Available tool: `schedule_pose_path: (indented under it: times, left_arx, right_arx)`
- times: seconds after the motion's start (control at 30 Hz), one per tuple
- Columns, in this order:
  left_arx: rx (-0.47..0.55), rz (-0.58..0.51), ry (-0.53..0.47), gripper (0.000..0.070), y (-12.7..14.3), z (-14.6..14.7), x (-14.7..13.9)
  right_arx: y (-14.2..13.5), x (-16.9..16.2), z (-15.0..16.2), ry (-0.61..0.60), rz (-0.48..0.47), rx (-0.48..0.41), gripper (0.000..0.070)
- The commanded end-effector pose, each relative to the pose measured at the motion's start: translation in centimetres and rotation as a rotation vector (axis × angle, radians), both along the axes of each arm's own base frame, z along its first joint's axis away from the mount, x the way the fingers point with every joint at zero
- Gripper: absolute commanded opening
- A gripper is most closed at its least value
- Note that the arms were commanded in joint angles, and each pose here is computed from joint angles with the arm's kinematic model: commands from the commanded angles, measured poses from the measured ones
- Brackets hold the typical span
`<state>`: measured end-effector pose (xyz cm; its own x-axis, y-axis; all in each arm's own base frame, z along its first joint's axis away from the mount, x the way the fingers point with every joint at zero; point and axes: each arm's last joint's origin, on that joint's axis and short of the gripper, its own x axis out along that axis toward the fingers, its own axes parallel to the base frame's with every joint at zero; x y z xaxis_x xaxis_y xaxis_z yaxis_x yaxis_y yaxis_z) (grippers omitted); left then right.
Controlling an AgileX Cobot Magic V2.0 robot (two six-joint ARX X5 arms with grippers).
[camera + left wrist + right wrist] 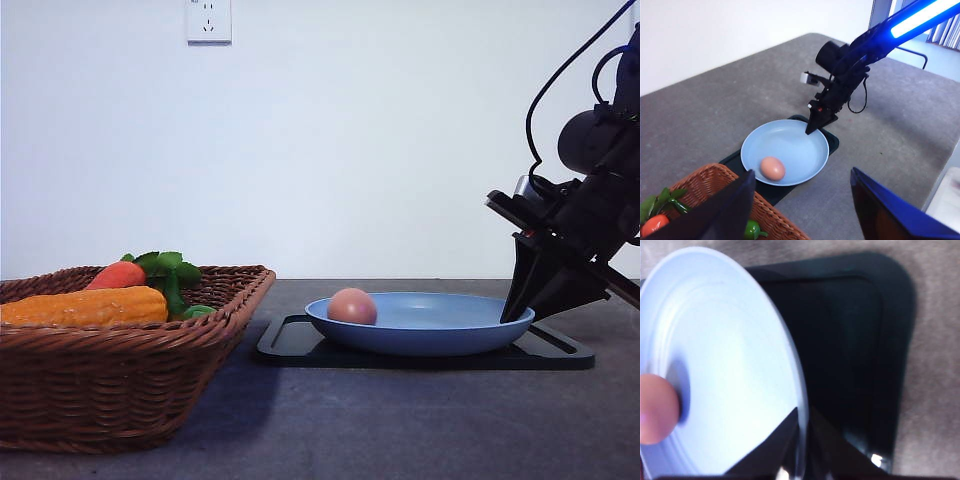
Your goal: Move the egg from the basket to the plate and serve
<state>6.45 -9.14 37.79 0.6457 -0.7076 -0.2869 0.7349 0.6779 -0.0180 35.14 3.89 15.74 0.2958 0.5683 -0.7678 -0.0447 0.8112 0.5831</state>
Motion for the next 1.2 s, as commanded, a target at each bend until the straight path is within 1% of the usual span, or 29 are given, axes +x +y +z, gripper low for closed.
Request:
schedule_pose_path:
  times: [0.0,0.07,0.27,0.4,0.47,0.5,0.57,0.67,0.73,0.77,0.8,0.87,1.0,1.07,1.17]
  left_arx:
    - [-0.019,-0.002,-0.007,0.0391,-0.1,0.5,0.0]
    - [-0.016,-0.002,-0.006,0.0391,-0.2,0.5,0.0]
    - [-0.005,-0.002,0.001,0.0391,-0.5,0.4,0.2]
    - [0.006,-0.002,0.008,0.0386,-0.9,0.2,0.5]
    - [0.016,-0.001,0.011,0.037,-1.3,0.1,0.7]
    - [0.025,0.003,0.009,0.0358,-1.5,0.1,0.9]
    - [0.05,0.031,-0.001,0.0314,-2.1,-0.1,1.4]
    - [0.117,0.095,-0.018,0.0189,-3.0,-0.6,2.3]
    - [0.191,0.117,-0.031,0.0072,-3.8,-1.2,3.1]
    - [0.227,0.124,-0.033,0.0026,-4.2,-1.5,3.6]
    - [0.259,0.136,-0.031,0.0008,-4.5,-1.9,4.1]
    - [0.309,0.173,-0.007,0.0,-5.0,-2.6,5.5]
    - [0.378,0.279,0.07,0.0,-5.4,-4.4,8.6]
    - [0.384,0.347,0.113,0.0,-5.0,-5.1,10.2]
    - [0.356,0.436,0.168,0.0,-3.8,-5.7,12.2]
  right_arx:
    - [0.1,0.6,-0.2,-0.005,-0.004,-0.002,0.02]
    - [0.1,0.7,-0.1,-0.016,-0.005,-0.001,0.026]
    - [-1.0,0.9,1.0,-0.086,-0.021,-0.003,0.0261]
    - [-2.0,0.6,3.1,-0.172,-0.025,-0.015,0.026]
    - [-2.6,0.2,4.4,-0.216,-0.036,-0.019,0.0254]
    - [-2.9,0.0,5.1,-0.238,-0.042,-0.021,0.0236]
    - [-3.3,-0.6,6.9,-0.288,-0.051,-0.024,0.0177]
    - [-3.3,-1.9,9.5,-0.36,-0.046,-0.029,0.0078]
    - [-3.1,-3.0,11.0,-0.398,-0.032,-0.036,0.0021]
    - [-3.0,-3.7,11.8,-0.416,-0.021,-0.041,0.0]
    - [-2.7,-4.3,12.4,-0.429,-0.009,-0.047,0.0]
    - [-1.8,-5.5,13.5,-0.451,0.015,-0.069,0.0]
    - [0.4,-7.9,15.1,-0.481,0.074,-0.151,0.0]
    - [1.3,-9.1,15.8,-0.497,0.099,-0.203,0.0]
    - [2.8,-10.9,16.5,-0.543,0.111,-0.292,0.0]
